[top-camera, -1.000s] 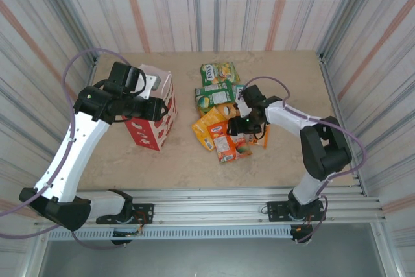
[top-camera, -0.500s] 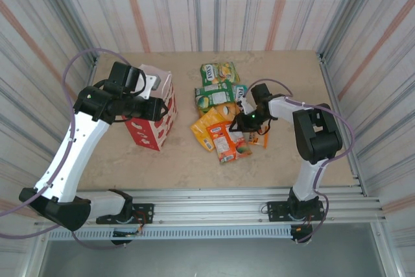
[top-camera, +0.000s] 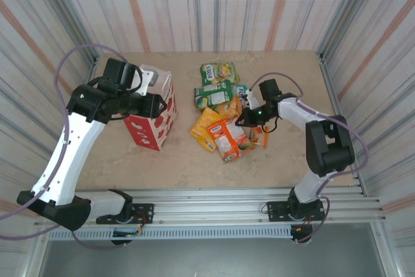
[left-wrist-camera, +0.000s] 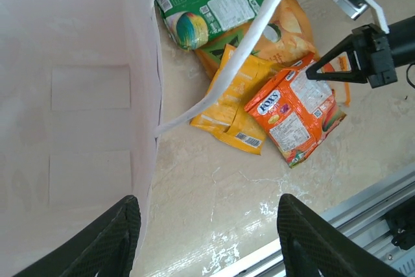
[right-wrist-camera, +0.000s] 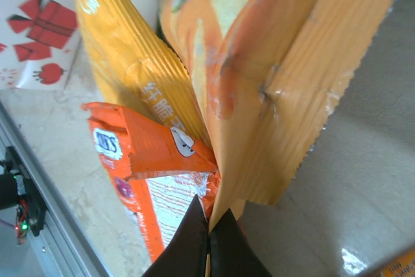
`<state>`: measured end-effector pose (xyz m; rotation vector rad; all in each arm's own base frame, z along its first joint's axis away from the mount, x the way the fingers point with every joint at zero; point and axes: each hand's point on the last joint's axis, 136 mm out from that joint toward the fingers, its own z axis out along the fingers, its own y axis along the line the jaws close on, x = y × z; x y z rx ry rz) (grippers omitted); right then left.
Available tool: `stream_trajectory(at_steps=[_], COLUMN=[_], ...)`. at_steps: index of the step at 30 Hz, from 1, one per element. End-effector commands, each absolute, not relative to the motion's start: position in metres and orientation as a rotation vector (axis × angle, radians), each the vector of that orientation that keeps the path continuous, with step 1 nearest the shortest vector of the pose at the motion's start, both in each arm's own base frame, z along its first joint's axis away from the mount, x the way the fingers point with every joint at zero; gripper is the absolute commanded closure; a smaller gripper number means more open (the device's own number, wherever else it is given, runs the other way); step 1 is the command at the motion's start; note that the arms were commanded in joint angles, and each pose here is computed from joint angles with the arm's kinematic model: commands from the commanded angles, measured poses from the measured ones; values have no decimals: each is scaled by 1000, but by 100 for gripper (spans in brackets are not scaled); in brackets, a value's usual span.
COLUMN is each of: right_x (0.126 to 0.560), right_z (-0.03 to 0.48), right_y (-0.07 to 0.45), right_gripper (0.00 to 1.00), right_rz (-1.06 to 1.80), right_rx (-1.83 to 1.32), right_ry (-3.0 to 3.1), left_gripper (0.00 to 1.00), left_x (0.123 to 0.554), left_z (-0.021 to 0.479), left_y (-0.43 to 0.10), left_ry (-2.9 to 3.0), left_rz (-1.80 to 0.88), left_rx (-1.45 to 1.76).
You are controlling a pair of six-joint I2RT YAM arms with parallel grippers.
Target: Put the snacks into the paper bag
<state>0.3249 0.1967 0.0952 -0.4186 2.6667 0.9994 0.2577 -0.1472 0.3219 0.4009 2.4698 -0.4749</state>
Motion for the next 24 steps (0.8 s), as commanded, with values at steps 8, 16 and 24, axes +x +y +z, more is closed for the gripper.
stream_trajectory(at_steps=[8, 16, 24], right_x=[322, 303, 283], right_z=[123, 106, 78], right_y=[177, 153, 140], right_gripper=[83, 49, 49], right_rz=[848, 805, 763], right_rx=[-400, -327, -254], right_ry=[2625, 2783, 2948], left_gripper=[39, 40, 40], left_x=[249, 250, 249], left_z=[340, 335, 329], left_y=[-148, -151, -153], left_ry=[2432, 2436, 2447], left_rz=[-493, -506, -513], left_rx=[454, 463, 481])
